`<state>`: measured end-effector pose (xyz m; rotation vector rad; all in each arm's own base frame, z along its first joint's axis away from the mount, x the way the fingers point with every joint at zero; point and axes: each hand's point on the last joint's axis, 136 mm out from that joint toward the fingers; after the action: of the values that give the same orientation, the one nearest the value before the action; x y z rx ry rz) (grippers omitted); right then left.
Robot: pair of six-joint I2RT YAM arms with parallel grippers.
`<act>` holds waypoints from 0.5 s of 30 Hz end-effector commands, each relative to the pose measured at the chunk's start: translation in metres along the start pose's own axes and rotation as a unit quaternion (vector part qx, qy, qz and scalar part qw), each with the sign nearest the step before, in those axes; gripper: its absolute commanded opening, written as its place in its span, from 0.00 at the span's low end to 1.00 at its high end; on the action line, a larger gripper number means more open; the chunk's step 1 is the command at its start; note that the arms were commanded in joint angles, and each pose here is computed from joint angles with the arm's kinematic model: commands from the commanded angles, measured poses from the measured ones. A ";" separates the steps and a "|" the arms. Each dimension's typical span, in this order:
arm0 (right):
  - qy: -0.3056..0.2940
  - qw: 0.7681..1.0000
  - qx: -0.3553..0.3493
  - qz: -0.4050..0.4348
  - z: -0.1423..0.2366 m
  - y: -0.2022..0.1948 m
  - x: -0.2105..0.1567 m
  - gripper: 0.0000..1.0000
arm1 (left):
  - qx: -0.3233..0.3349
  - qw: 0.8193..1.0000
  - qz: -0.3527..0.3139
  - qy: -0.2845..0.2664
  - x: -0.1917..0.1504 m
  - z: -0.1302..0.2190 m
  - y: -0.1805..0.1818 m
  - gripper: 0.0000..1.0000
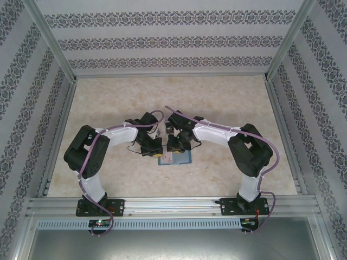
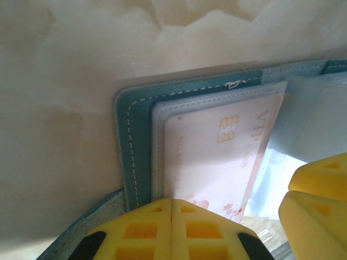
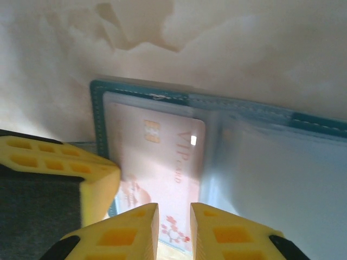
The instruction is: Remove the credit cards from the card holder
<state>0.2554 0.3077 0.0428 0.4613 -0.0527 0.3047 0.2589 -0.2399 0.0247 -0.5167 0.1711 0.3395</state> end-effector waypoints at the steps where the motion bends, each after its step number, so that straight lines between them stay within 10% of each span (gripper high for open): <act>1: -0.004 1.000 0.022 -0.007 -0.004 0.008 0.009 0.24 | 0.012 1.000 0.002 0.001 -0.001 -0.006 0.006 0.00; 15: 0.019 1.000 -0.020 -0.011 -0.019 -0.013 -0.001 0.25 | 0.017 1.000 -0.001 -0.002 -0.001 -0.002 0.006 0.00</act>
<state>0.2554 0.3126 0.0251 0.4681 -0.0213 0.3022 0.2589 -0.2398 0.0246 -0.5162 0.1711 0.3397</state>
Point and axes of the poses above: each hand's point on the last joint's axis, 136 mm out from that joint toward the fingers, its own z axis back along the fingers, its own y axis along the line the jaws close on, x = y × z, and after that the axes turned 15 degrees about z, right-handed
